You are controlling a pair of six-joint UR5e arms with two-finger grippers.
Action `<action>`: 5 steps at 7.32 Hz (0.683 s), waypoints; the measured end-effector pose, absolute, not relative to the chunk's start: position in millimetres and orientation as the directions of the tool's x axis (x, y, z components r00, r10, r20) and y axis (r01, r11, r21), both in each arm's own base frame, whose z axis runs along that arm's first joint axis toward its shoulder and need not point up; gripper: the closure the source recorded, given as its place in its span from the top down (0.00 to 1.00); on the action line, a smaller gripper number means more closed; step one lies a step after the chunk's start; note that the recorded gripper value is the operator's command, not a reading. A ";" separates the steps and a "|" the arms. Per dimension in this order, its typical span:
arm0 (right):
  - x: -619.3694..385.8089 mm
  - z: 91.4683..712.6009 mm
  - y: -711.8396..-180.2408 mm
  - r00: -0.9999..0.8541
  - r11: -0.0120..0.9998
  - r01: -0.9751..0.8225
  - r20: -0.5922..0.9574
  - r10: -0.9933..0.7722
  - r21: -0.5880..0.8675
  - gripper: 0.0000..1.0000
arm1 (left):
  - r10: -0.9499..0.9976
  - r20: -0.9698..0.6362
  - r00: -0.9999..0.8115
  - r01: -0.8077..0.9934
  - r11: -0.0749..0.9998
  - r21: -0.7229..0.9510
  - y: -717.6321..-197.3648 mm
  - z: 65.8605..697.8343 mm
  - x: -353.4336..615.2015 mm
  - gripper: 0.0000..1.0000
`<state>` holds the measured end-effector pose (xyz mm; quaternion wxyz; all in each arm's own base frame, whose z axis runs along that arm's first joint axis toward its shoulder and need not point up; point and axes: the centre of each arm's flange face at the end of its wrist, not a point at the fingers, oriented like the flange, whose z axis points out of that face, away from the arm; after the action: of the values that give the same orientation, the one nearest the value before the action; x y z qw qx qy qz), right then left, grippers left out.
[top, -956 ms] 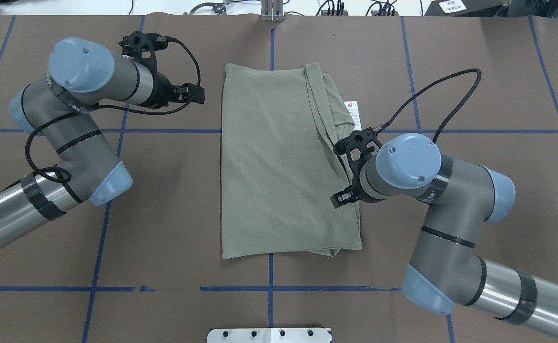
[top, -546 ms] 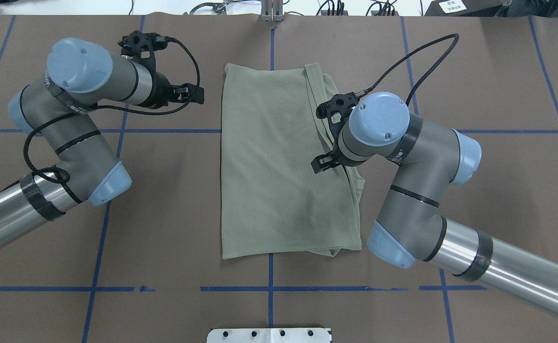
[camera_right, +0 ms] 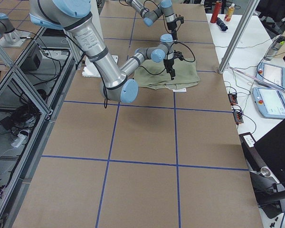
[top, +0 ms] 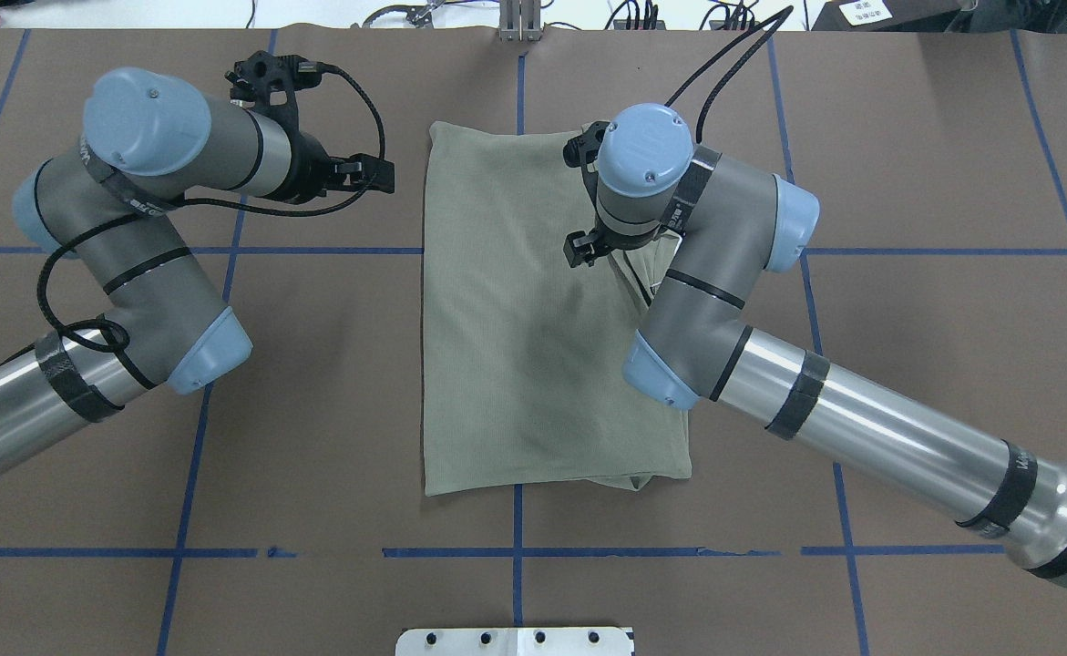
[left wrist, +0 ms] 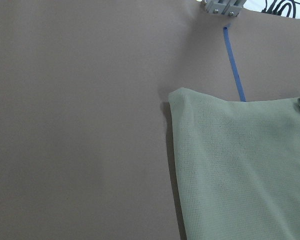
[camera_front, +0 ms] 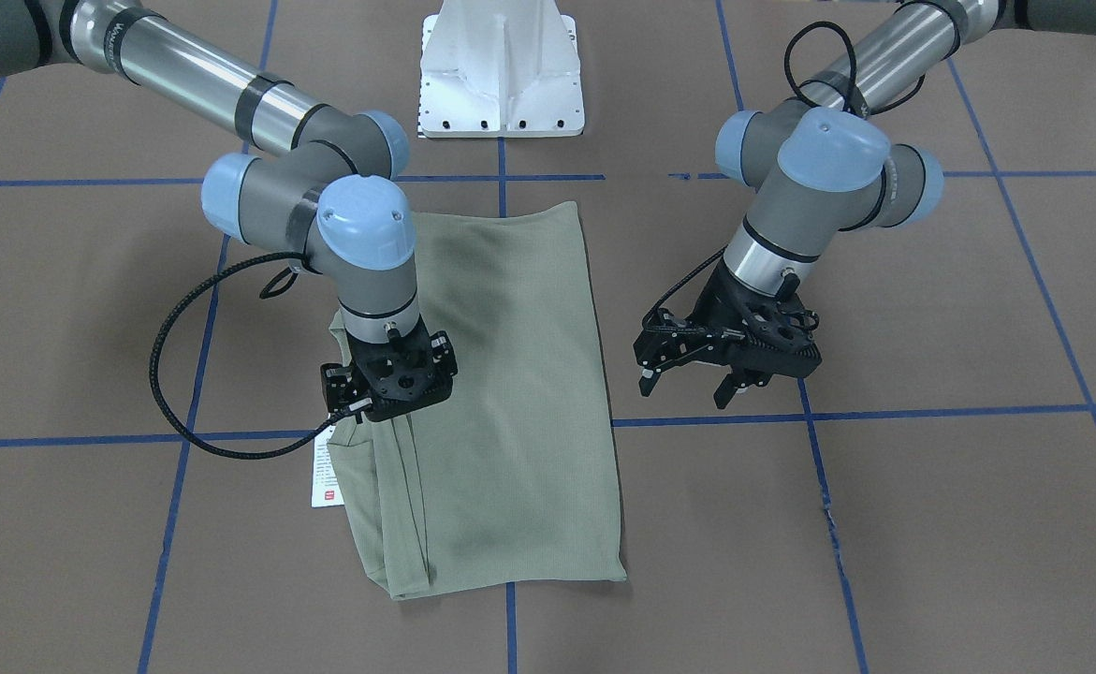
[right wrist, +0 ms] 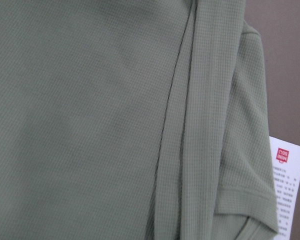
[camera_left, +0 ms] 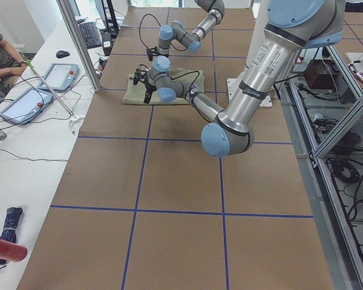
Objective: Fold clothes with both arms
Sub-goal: 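Slide the right gripper along the shirt's side edge toward the far end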
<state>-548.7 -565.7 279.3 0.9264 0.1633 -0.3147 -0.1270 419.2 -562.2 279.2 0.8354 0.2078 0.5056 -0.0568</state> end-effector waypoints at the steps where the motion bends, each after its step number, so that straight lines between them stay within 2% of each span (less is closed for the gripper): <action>1: -546.9 285.9 -579.3 0.761 0.913 0.141 0.548 -0.347 0.382 1.00 | 0.119 -0.870 0.479 0.307 0.906 0.292 -561.4 276.4 418.1 1.00; 5: -528.6 305.4 -596.1 0.741 0.927 0.211 0.568 -0.358 0.310 1.00 | 0.134 -0.876 0.463 0.313 0.900 0.303 -556.0 264.9 411.7 1.00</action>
<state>-528.6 -596.1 305.4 0.9261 0.1135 -0.3254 -0.1536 411.7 -556.0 264.9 0.8274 0.2168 0.5153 -0.0539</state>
